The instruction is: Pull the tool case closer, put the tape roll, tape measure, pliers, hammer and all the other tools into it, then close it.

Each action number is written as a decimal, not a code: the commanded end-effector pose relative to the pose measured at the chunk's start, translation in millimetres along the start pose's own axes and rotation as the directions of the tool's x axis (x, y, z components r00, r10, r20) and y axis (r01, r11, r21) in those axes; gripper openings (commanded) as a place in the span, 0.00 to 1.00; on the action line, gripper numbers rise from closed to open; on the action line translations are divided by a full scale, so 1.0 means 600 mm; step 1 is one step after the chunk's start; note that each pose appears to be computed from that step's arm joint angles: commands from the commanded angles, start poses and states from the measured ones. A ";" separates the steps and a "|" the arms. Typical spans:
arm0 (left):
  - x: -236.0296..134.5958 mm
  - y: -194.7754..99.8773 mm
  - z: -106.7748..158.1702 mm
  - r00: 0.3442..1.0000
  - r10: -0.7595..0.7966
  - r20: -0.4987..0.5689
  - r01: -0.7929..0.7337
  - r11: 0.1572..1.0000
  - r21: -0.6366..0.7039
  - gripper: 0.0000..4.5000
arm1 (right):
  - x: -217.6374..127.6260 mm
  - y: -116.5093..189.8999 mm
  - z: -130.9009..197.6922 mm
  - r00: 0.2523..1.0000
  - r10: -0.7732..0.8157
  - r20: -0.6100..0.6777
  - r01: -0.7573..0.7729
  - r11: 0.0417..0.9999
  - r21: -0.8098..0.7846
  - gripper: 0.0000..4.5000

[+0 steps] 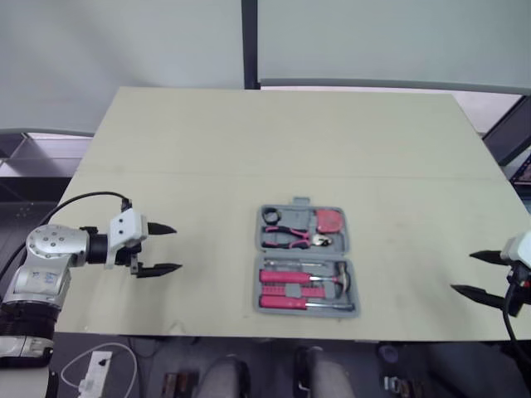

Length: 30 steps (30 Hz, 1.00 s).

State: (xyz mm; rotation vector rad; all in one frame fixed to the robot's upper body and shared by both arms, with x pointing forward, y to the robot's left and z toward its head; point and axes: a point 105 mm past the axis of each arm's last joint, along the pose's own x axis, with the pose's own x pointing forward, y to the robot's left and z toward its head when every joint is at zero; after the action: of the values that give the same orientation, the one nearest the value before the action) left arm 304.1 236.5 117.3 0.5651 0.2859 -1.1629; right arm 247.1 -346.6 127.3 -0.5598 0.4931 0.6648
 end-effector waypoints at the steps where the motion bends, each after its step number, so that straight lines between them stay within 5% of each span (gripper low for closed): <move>1: 0.045 -0.004 0.015 0.998 -0.055 0.007 0.055 0.996 0.068 1.00 | 0.043 0.008 0.023 0.998 0.025 0.060 -0.024 0.999 -0.028 0.99; 7: 0.115 -0.013 0.045 0.985 -0.149 0.086 0.137 0.982 0.128 1.00 | 0.108 0.041 0.051 0.986 0.140 0.089 -0.134 0.988 -0.075 0.99; 11: 0.173 -0.017 0.035 0.986 -0.160 0.039 0.154 0.981 0.121 0.60 | 0.150 0.057 0.053 0.981 0.185 0.055 -0.178 0.978 -0.104 0.58; 17: 0.214 -0.011 0.044 0.989 -0.139 0.045 0.132 0.983 0.127 0.60 | 0.181 0.066 0.056 0.976 0.214 0.049 -0.207 0.972 -0.112 0.58; 18: 0.219 -0.012 0.047 0.988 -0.145 0.052 0.137 0.982 0.130 0.59 | 0.186 0.067 0.059 0.974 0.218 0.054 -0.211 0.971 -0.114 0.53; 21: 0.228 -0.014 0.049 0.986 -0.156 0.050 0.148 0.979 0.141 0.41 | 0.196 0.071 0.063 0.971 0.234 0.053 -0.226 0.966 -0.125 0.28; 24: 0.240 -0.013 0.048 0.987 -0.152 0.045 0.145 0.981 0.133 0.07 | 0.212 0.069 0.067 0.976 0.214 0.046 -0.206 0.969 -0.139 0.00; 30: 0.261 -0.016 0.053 0.988 -0.146 0.047 0.139 0.982 0.131 0.01 | 0.238 0.078 0.081 0.976 0.212 0.052 -0.201 0.966 -0.163 0.00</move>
State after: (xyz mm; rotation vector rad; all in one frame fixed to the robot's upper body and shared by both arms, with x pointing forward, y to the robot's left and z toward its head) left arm 348.3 99.9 55.9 0.6038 0.2417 -1.3398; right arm 320.5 -226.5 60.4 -0.6182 0.4652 0.9355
